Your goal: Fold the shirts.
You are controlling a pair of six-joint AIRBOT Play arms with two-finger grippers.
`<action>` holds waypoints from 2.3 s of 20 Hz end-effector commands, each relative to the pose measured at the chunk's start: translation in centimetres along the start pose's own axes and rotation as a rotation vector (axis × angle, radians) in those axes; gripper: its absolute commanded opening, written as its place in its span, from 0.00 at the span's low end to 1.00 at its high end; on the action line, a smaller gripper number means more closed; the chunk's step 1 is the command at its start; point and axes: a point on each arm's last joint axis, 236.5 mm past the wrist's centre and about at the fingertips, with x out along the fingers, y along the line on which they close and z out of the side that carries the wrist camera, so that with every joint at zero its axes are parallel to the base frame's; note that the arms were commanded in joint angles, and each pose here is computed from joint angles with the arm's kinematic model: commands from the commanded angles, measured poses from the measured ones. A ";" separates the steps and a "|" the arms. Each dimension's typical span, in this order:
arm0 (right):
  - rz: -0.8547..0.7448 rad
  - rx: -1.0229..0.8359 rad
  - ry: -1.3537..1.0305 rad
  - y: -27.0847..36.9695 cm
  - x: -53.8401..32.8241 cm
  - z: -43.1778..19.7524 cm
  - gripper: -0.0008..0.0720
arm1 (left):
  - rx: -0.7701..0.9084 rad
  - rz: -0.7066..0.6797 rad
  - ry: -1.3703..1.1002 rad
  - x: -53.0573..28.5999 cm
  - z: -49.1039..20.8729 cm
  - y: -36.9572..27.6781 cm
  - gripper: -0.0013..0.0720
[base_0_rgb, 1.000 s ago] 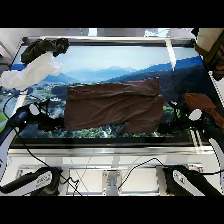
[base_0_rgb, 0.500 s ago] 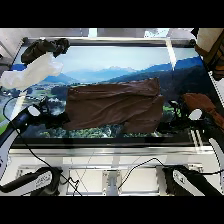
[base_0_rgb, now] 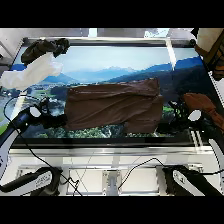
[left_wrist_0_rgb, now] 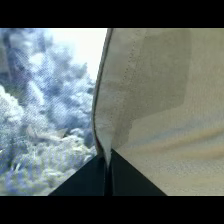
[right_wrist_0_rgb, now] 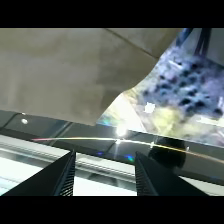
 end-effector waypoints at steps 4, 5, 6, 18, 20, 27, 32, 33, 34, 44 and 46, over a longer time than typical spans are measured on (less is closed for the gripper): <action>0.093 0.195 -0.120 1.3 2.7 1.0 0.56 | 0.021 0.019 0.005 0.0 -0.1 0.5 0.04; 0.101 0.220 -0.149 1.3 2.8 1.5 0.56 | 0.020 0.018 0.005 0.0 -0.1 0.4 0.04; 0.105 0.241 -0.179 1.2 2.9 2.0 0.56 | 0.020 0.018 0.005 0.0 -0.1 0.4 0.04; 0.175 0.300 -0.114 1.5 6.4 1.9 0.46 | 0.015 0.013 0.009 0.0 -0.2 0.3 0.04; 0.199 0.238 -0.098 2.2 6.1 1.7 0.23 | -0.002 -0.009 0.005 0.0 -0.1 -0.2 0.04; 0.248 0.077 -0.143 4.1 2.6 5.1 0.05 | 0.047 -0.191 -0.021 -2.3 1.9 -5.1 0.03; 0.127 -0.083 -0.276 3.6 -4.3 10.3 0.05 | 0.204 -0.242 -0.171 -9.7 6.9 -8.5 0.03; 0.100 -0.113 -0.303 3.5 -5.7 11.2 0.05 | 0.225 -0.246 -0.222 -11.6 7.9 -9.2 0.03; 0.083 -0.138 -0.332 3.7 -7.2 12.1 0.05 | 0.243 -0.251 -0.254 -13.1 8.5 -9.7 0.03; -0.074 -0.189 -0.587 2.7 -15.5 18.2 0.05 | 0.299 -0.197 -0.515 -21.7 12.8 -10.7 0.03; -0.096 -0.172 -0.654 2.1 -16.2 19.8 0.05 | 0.290 -0.167 -0.571 -22.1 14.2 -10.2 0.03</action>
